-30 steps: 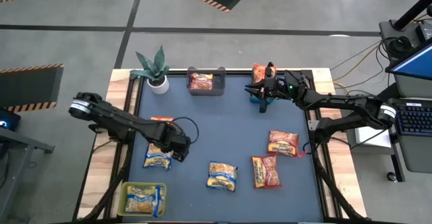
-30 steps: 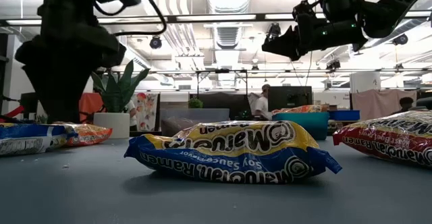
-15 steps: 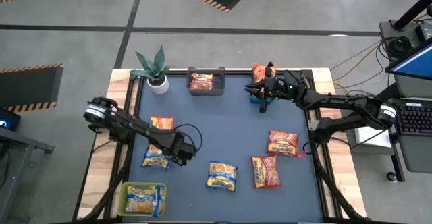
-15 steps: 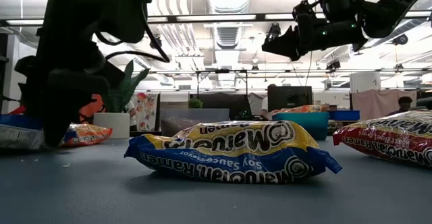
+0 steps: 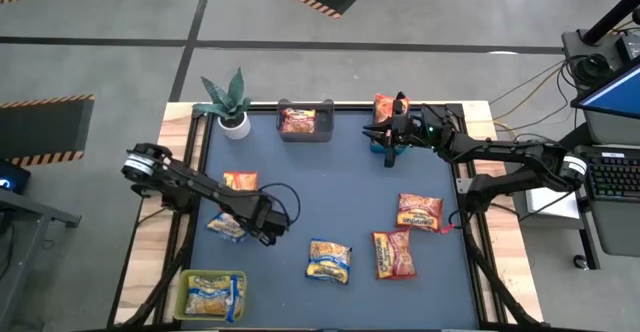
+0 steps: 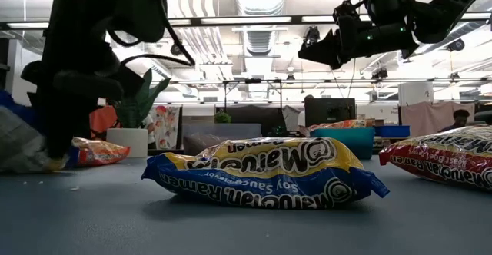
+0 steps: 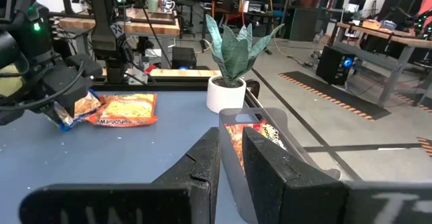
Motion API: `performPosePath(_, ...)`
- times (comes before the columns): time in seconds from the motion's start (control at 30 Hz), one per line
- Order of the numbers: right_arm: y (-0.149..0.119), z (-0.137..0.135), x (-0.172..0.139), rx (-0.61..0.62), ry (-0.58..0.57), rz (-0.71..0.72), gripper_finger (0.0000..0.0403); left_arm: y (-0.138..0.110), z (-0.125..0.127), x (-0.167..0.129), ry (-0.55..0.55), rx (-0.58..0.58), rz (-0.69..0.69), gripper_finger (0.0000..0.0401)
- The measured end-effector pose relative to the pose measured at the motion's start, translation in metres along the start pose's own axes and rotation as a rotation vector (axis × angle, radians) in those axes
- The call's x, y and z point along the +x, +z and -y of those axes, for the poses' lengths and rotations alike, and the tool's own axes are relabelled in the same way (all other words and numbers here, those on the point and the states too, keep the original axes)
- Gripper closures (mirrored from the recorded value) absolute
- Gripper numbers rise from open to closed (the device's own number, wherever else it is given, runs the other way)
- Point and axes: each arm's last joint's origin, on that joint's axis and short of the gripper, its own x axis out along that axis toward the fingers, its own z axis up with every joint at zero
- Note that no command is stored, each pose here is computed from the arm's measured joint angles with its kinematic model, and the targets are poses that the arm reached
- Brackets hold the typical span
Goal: Sort Maruchan noodles
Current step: Put the blue noodle pack into the yellow bin
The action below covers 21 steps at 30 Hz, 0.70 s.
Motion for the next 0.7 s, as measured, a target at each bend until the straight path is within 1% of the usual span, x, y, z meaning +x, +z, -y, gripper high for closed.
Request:
performPosePath(0.13,0.000,0.000,0.000,-0.001,0.000,0.000,0.0351,0.000,-0.001,-0.009,-0.034,0.033,0.008,0.0357)
performPosePath(0.23,0.000,0.000,0.000,-0.002,0.000,0.000,0.0351,0.001,0.002,-0.023,-0.064,0.091,0.037,0.0363)
performPosePath(0.33,0.000,0.000,0.000,-0.002,0.000,0.000,0.0351,0.005,0.007,-0.036,-0.090,0.184,0.090,0.0364)
performPosePath(0.47,0.000,0.000,0.000,0.000,0.000,0.000,0.0351,0.009,0.010,-0.055,-0.052,0.335,0.173,0.0364)
performPosePath(0.63,0.000,0.000,0.000,-0.002,0.000,0.000,0.0351,0.011,0.009,-0.081,0.014,0.468,0.234,0.0365)
performPosePath(0.7,0.000,0.000,0.000,-0.003,0.000,0.000,0.0351,0.010,0.010,-0.095,0.017,0.536,0.255,0.0365)
